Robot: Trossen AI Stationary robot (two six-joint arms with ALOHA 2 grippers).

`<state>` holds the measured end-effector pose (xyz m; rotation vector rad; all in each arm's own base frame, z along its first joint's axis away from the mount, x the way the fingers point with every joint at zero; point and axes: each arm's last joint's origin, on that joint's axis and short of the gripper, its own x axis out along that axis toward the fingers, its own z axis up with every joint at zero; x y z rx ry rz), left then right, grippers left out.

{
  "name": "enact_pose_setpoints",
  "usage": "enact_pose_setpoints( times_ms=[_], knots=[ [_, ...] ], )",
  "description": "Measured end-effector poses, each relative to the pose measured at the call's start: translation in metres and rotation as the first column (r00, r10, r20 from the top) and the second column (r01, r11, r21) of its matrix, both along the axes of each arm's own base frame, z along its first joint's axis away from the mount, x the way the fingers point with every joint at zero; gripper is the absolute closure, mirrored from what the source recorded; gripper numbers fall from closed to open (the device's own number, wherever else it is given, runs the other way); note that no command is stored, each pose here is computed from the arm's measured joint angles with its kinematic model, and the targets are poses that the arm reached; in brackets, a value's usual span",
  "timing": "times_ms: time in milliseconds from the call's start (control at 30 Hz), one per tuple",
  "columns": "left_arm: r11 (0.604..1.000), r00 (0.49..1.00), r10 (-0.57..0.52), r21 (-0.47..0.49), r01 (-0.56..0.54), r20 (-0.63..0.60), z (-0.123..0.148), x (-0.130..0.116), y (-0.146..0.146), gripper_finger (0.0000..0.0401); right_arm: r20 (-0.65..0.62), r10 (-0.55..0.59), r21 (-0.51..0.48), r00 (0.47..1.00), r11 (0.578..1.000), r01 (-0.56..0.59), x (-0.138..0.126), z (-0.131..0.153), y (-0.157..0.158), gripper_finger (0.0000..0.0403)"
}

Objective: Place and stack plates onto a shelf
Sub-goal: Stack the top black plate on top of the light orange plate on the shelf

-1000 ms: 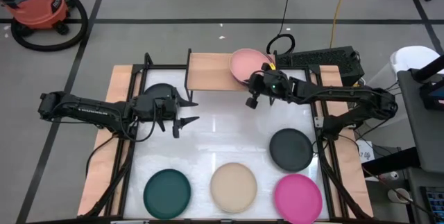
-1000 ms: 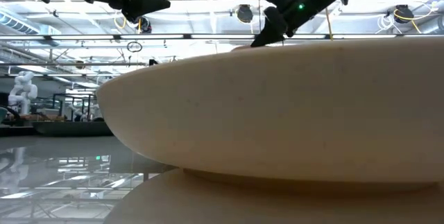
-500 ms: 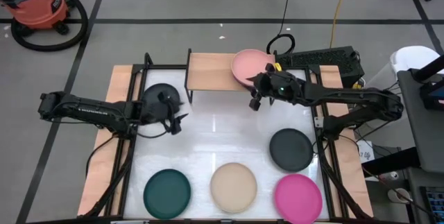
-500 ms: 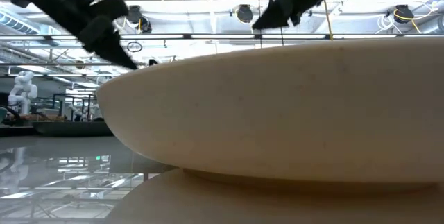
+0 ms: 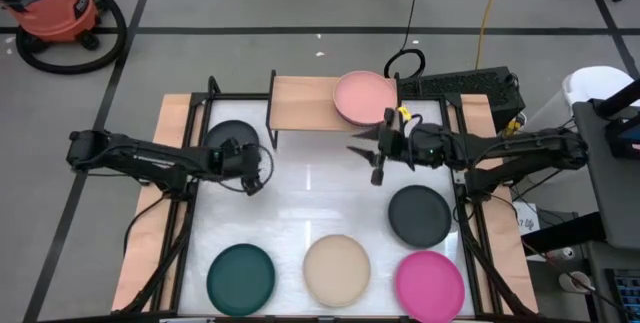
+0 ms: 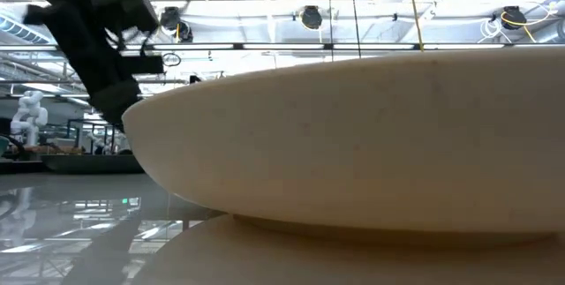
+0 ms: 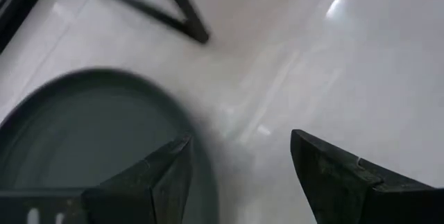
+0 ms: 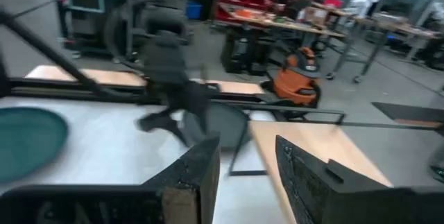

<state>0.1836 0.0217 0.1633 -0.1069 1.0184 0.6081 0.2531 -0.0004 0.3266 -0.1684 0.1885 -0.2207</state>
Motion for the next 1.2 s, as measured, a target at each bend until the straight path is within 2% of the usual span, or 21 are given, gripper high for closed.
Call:
enact_pose_setpoints(
  times_ms=[200,333,400,500,567,633,767,833,867,1000,1200],
  knots=[
    [0.991,0.987,0.134,-0.007,-0.135,-0.085,-0.013,-0.002,0.024,0.0158,-0.020,0.070,-0.007,0.997,0.997,-0.070,0.002,-0.003,0.018,0.0281],
    [0.975,0.970,0.217,-0.014,-0.220,-0.109,-0.018,-0.004,0.037,0.0158,-0.024,0.051,-0.014,0.998,0.999,-0.051,0.004,-0.005,0.021,0.0281],
    [0.970,0.962,0.240,-0.018,-0.244,-0.127,-0.022,-0.004,0.042,0.0158,-0.027,0.027,-0.019,0.999,0.999,-0.027,0.006,-0.007,0.021,0.0281],
    [0.975,0.963,0.208,-0.039,-0.217,-0.173,-0.028,-0.003,0.043,0.0164,-0.037,0.004,-0.023,0.999,1.000,-0.005,0.006,-0.010,0.021,0.0282],
    [0.979,0.964,0.183,-0.049,-0.196,-0.193,-0.032,-0.001,0.043,0.0186,-0.033,-0.001,-0.019,0.999,1.000,0.000,0.006,-0.013,0.020,0.0282],
    [0.980,0.966,0.168,-0.070,-0.185,-0.197,-0.033,0.000,0.043,0.0224,-0.034,-0.013,-0.021,0.999,1.000,0.012,0.006,-0.017,0.020,0.0282],
    [0.988,0.970,0.101,-0.093,-0.124,-0.221,-0.031,0.001,0.042,0.0331,-0.029,-0.020,-0.025,0.999,1.000,0.020,0.005,-0.027,0.019,0.0282],
    [0.989,0.953,0.114,-0.063,-0.137,-0.280,-0.025,-0.002,0.042,0.0375,-0.026,-0.019,-0.032,0.999,0.999,0.018,0.005,-0.029,0.019,0.0282],
    [0.985,0.947,0.152,-0.037,-0.170,-0.284,-0.018,-0.001,0.044,0.0384,-0.028,-0.019,-0.032,0.999,0.999,0.018,0.004,-0.031,0.019,0.0282],
    [0.954,0.919,0.299,0.113,-0.279,-0.257,0.008,0.000,0.043,0.0388,-0.033,-0.018,-0.035,0.999,0.999,0.017,0.004,-0.038,0.019,0.0282],
    [0.887,0.936,0.351,0.327,-0.328,-0.013,0.059,0.004,0.038,0.0388,-0.032,-0.017,-0.045,0.999,0.999,0.015,0.003,-0.041,0.019,0.0282]
  ],
)
